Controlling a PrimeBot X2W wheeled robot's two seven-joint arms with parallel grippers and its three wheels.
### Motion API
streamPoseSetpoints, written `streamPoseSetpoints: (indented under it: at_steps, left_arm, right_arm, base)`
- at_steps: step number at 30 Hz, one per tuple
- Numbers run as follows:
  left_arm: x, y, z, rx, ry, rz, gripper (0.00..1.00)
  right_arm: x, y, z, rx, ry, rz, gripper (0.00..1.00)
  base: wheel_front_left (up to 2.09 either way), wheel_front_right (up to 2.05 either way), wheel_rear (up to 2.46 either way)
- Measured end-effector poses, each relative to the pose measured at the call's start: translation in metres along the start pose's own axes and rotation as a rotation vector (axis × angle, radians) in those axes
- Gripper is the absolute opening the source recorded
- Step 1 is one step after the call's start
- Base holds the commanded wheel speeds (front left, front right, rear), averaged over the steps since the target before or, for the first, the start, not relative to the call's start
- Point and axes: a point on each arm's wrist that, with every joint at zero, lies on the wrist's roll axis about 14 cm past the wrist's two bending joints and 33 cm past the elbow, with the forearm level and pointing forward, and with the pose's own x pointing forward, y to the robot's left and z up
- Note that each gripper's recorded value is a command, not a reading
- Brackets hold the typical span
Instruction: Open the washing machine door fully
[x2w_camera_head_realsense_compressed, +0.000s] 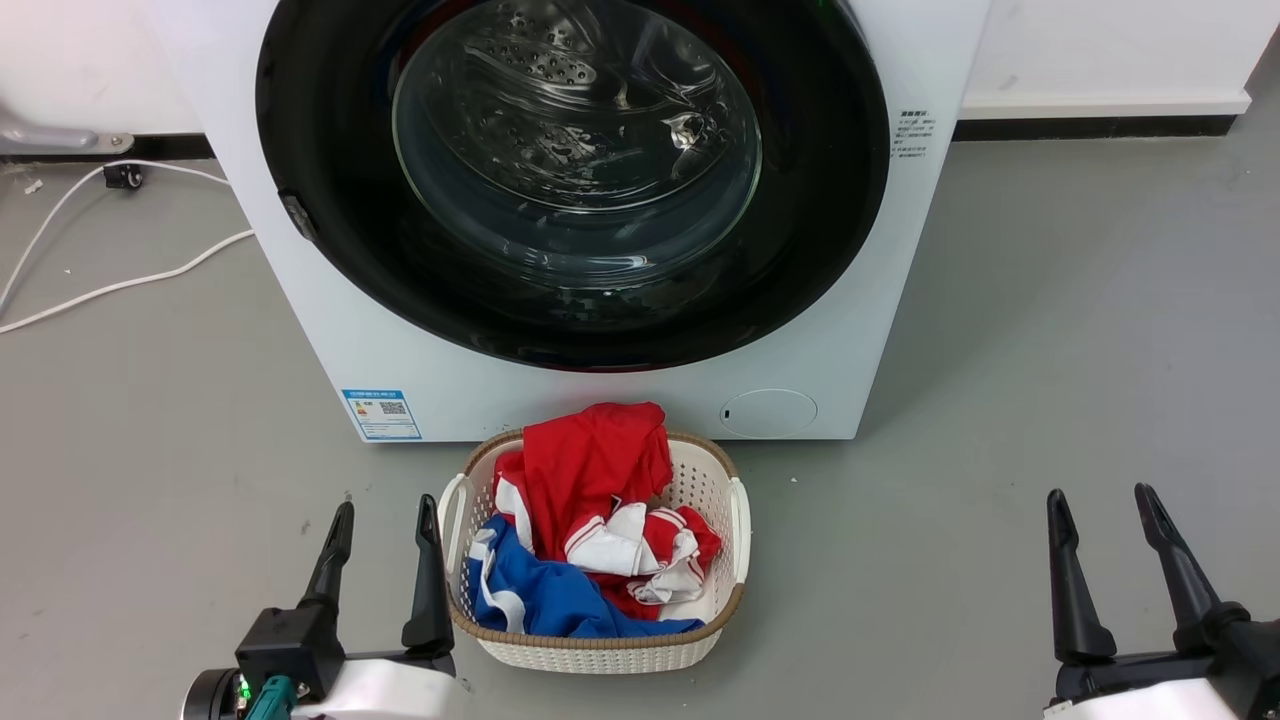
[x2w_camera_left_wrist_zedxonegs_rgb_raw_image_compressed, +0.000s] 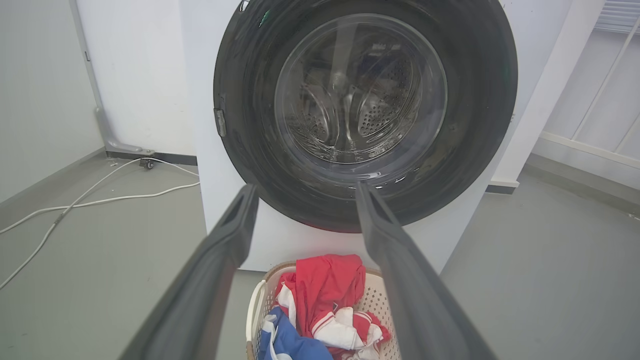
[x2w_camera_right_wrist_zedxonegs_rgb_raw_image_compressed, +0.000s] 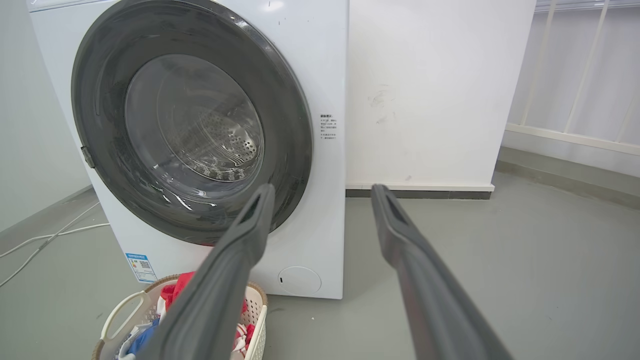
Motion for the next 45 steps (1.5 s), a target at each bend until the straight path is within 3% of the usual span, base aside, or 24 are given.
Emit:
streamPoseSetpoints:
  at_steps: [11, 26, 27, 28, 29, 32, 36, 45]
  left_arm:
    - [-0.003, -0.002, -0.001, 0.041, -0.007, -0.006, 1.00]
    - [-0.005, 0.001, -0.005, 0.042, 0.005, 0.007, 1.00]
    - [-0.005, 0.001, -0.005, 0.042, 0.005, 0.009, 1.00]
    - [-0.005, 0.002, -0.005, 0.042, 0.005, 0.009, 1.00]
    - [-0.005, 0.002, -0.005, 0.041, 0.005, 0.010, 1.00]
    - [-0.005, 0.002, -0.005, 0.041, 0.005, 0.011, 1.00]
    - [-0.005, 0.002, -0.005, 0.040, 0.005, 0.011, 1.00]
    - [-0.005, 0.004, -0.005, 0.037, 0.004, 0.017, 1.00]
  right_arm:
    - [-0.003, 0.000, 0.000, -0.035, -0.008, 0.005, 1.00]
    - [-0.005, -0.002, -0.007, 0.001, 0.012, -0.006, 1.00]
    - [-0.006, -0.002, -0.007, 0.002, 0.013, -0.006, 0.94]
    - [-0.006, -0.002, -0.007, 0.002, 0.012, -0.005, 0.18]
    - [-0.005, 0.001, -0.007, 0.012, 0.011, 0.001, 0.00]
    - [-0.005, -0.003, -0.005, 0.095, -0.001, -0.024, 0.00]
    - [-0.006, -0.009, -0.005, 0.317, -0.022, -0.078, 0.00]
    - [-0.011, -0.022, -0.020, 0.918, -0.054, -0.230, 0.00]
  base:
    - [0.00, 0.00, 0.00]
    - [0.00, 0.00, 0.00]
    - [0.00, 0.00, 0.00]
    - [0.00, 0.00, 0.00]
    - [0.00, 0.00, 0.00]
    - [0.00, 0.00, 0.00]
    - [0.00, 0.00, 0.00]
    - [0.00, 0.00, 0.00]
